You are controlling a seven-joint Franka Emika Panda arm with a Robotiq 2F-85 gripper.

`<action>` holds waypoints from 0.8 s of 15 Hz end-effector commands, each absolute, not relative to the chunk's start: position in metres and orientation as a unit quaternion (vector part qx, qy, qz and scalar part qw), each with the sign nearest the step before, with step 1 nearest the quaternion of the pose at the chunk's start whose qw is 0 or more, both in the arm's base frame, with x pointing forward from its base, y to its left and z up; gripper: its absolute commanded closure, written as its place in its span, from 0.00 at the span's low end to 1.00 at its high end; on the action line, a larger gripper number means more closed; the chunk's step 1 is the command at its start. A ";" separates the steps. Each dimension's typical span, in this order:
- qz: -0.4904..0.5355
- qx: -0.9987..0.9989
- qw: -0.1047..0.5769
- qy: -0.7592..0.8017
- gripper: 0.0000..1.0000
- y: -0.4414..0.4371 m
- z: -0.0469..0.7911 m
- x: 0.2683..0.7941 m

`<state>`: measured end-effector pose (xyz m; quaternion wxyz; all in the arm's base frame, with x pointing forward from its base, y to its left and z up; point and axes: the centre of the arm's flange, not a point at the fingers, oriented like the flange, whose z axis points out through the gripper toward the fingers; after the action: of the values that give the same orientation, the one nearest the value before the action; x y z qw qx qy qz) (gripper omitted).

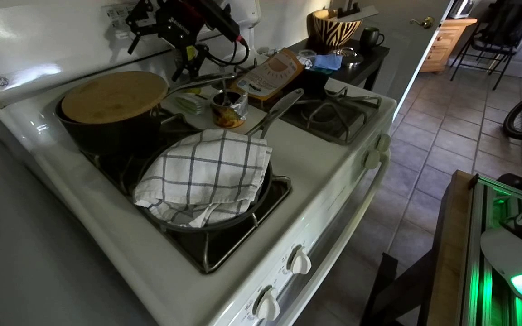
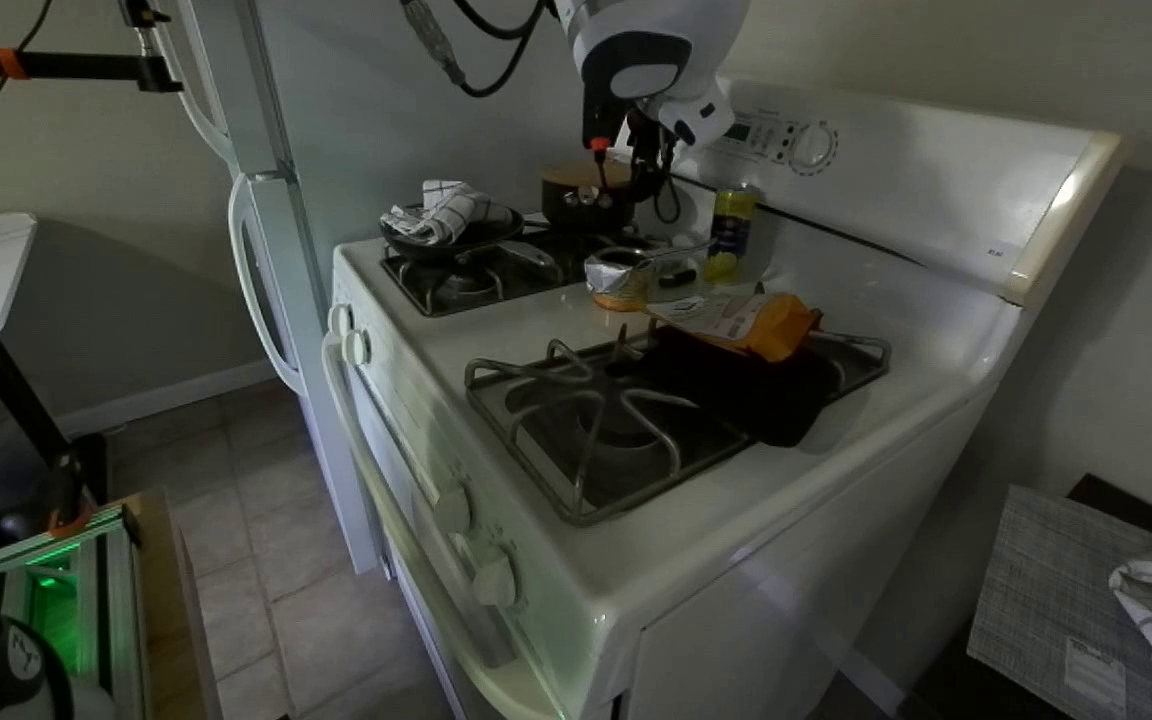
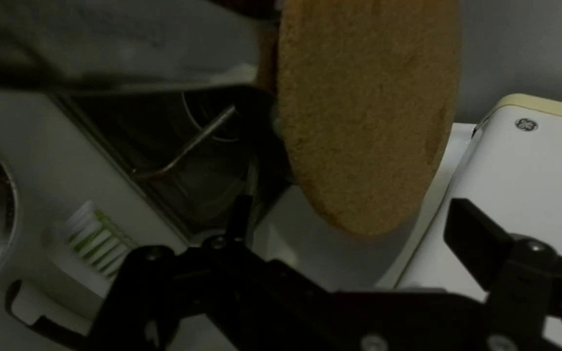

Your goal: Put the wooden coaster on the black pot

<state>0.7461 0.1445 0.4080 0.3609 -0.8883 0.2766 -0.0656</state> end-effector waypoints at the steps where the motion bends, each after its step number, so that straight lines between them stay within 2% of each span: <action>1: -0.012 -0.893 0.344 0.290 0.00 0.151 0.424 0.744; 5: -0.019 -0.914 0.272 0.299 0.00 0.151 0.431 0.741; 8: -0.097 -0.936 0.218 0.259 0.00 0.153 0.443 0.741; 9: -0.122 -0.940 0.211 0.241 0.00 0.154 0.451 0.743; 10: -0.086 -0.934 0.234 0.255 0.00 0.149 0.439 0.743; 12: -0.106 -0.938 0.224 0.241 0.00 0.154 0.450 0.743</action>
<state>0.7434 0.1538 0.4502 0.2236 -0.9385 0.2405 -0.1062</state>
